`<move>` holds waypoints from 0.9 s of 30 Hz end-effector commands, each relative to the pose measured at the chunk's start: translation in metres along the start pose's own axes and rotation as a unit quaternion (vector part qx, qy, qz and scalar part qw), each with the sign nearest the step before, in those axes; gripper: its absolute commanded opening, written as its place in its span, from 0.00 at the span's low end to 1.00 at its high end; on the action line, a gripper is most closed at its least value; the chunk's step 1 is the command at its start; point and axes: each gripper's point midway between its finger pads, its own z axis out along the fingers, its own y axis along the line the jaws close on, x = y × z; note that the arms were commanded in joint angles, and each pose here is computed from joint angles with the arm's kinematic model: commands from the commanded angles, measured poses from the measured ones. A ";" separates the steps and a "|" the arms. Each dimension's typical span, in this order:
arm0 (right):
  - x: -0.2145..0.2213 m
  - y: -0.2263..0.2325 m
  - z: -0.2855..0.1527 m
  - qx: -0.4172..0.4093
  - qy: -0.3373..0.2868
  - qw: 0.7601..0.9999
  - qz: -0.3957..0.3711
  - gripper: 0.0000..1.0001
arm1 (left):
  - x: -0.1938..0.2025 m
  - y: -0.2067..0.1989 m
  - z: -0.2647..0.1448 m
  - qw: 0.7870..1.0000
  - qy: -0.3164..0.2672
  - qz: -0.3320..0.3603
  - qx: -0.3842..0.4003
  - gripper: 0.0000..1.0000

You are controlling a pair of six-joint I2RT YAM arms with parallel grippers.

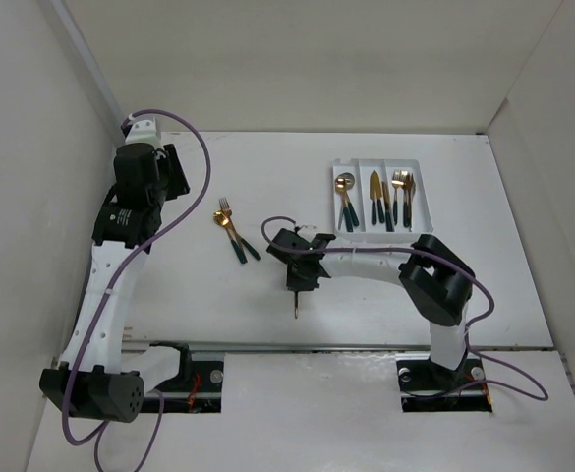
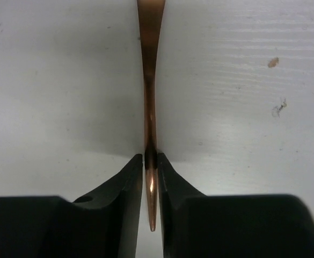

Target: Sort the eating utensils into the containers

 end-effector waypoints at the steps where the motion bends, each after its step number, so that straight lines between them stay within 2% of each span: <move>1: 0.034 -0.039 0.033 0.026 0.045 0.990 -0.131 0.24 | -0.007 -0.002 0.002 1.000 -0.015 0.000 0.001 0.44; 4: 0.037 -0.048 0.036 0.032 0.053 0.982 -0.181 0.37 | -0.006 -0.003 0.001 1.000 -0.015 0.001 0.006 0.44; 5: 0.035 -0.050 0.037 0.036 0.048 0.981 -0.187 0.45 | -0.006 -0.003 0.001 1.000 -0.015 0.001 0.006 0.45; 11: 0.030 -0.049 0.038 0.054 0.050 0.978 -0.197 0.47 | -0.006 -0.003 0.001 1.000 -0.015 0.001 0.006 0.45; 20: 0.037 -0.059 0.041 0.078 0.058 0.975 -0.198 0.28 | -0.004 -0.003 0.001 1.000 -0.010 0.001 0.005 0.45; 21: 0.038 -0.056 0.041 0.071 0.060 0.976 -0.197 0.23 | -0.004 -0.003 0.001 1.000 -0.010 0.001 0.005 0.45; 22: 0.041 -0.057 0.039 0.070 0.061 0.974 -0.205 0.02 | -0.004 -0.003 0.001 1.000 -0.010 0.001 0.005 0.45; 27: 0.031 -0.042 0.029 0.037 0.040 0.976 -0.209 0.00 | -0.004 -0.003 0.001 1.000 -0.010 0.001 0.005 0.45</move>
